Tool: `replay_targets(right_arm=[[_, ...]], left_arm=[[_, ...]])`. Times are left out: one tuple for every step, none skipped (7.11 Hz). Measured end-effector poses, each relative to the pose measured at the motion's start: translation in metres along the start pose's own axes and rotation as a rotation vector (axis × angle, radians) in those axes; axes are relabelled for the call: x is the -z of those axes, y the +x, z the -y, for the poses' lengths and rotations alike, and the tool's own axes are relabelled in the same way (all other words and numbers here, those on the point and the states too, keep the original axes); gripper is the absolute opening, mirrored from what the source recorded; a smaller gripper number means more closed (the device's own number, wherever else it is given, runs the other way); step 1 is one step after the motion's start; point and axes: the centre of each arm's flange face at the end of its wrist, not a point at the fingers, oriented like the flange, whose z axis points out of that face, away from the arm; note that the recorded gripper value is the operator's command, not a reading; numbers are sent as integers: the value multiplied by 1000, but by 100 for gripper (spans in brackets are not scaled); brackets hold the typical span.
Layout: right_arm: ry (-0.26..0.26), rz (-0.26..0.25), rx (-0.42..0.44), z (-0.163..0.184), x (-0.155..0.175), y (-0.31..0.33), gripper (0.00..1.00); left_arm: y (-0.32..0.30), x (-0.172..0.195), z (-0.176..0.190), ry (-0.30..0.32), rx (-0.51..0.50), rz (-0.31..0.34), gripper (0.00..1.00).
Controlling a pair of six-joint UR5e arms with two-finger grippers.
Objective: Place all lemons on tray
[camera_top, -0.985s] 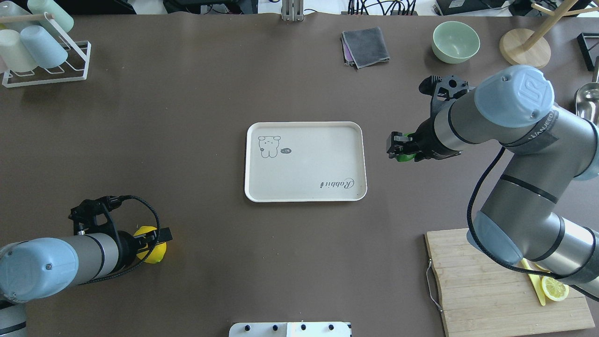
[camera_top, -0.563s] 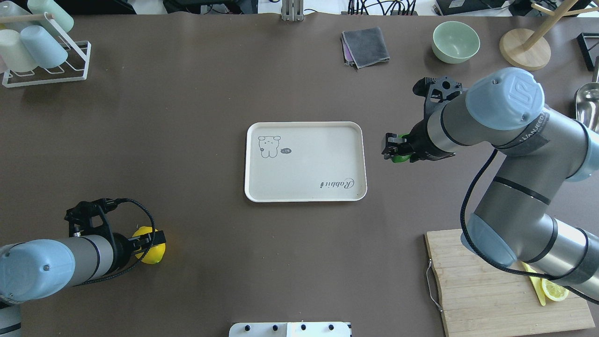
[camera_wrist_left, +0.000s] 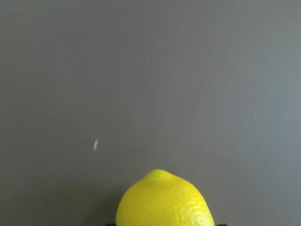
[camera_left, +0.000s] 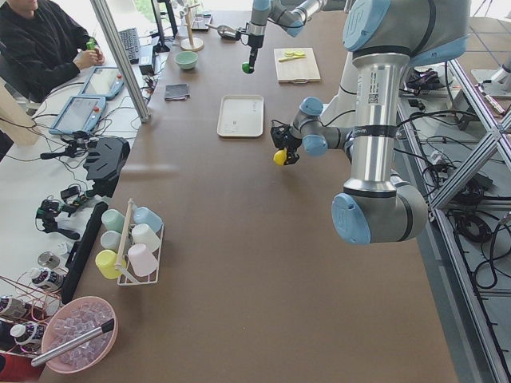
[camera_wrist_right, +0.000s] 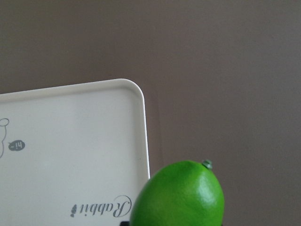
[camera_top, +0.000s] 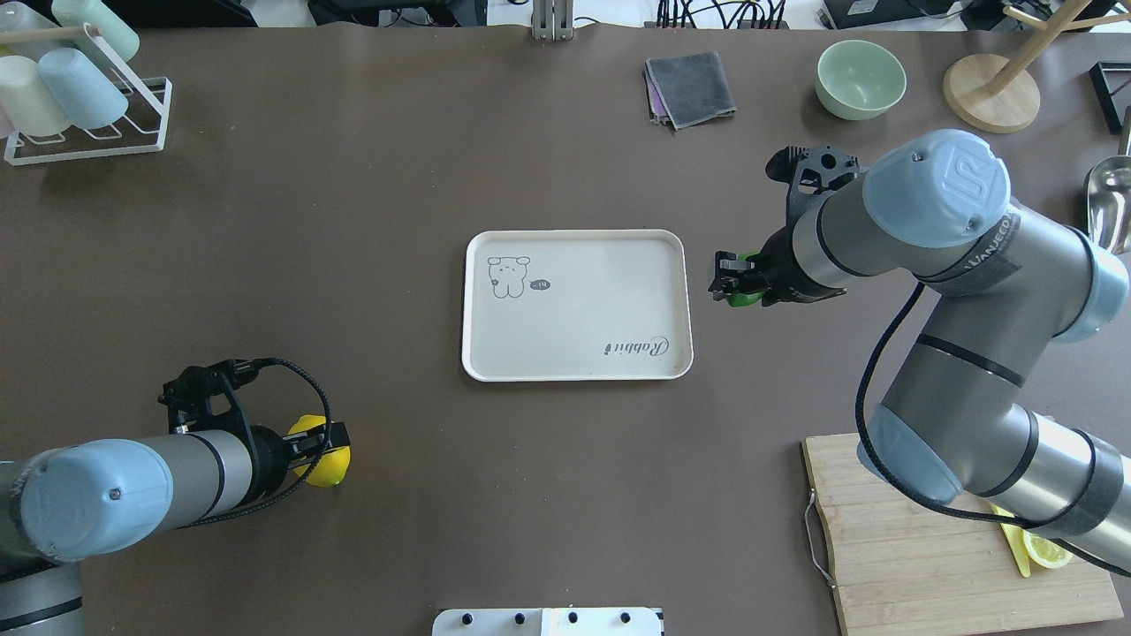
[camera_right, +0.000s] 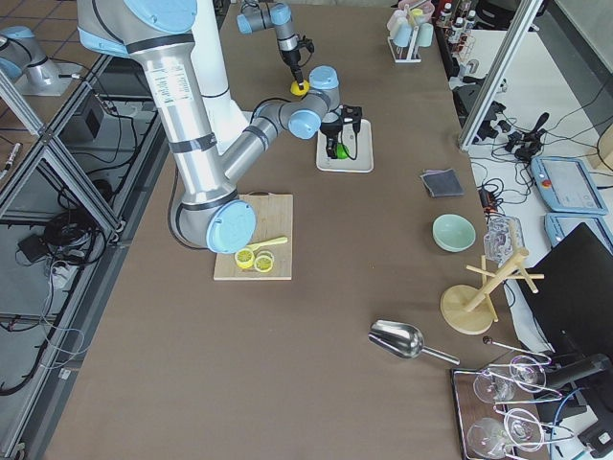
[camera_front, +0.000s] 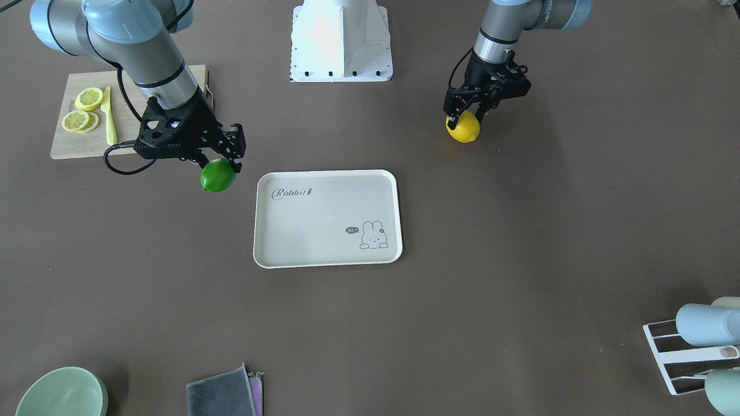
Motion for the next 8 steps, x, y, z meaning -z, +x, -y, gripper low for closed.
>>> replay_targets(right_arm=[[0,3,1,2,-1,-5,0],[-2,3,1,6,-7,-15,0],[-6,2,1,10,-16,-28,0],[-3,-4,2,15,-27,-43,0],[4,-13,0,20,-40,-58,0],[8,-21,-10,25,-53,-77,0],[14,-32,-19,29,-68,-93,0],[27,-40,-17,29,-83,-103,0]], left_arm=[[19,19,14,-6,19,-11,0],[50,25,27,-11,39,-17,0],[91,13,36,-4,48,-20,0],[135,-3,42,9,49,-30,0],[170,-13,47,23,44,-46,0],[198,-22,57,40,43,-53,0],[222,-37,70,58,50,-58,0],[241,-55,84,73,58,-72,0]])
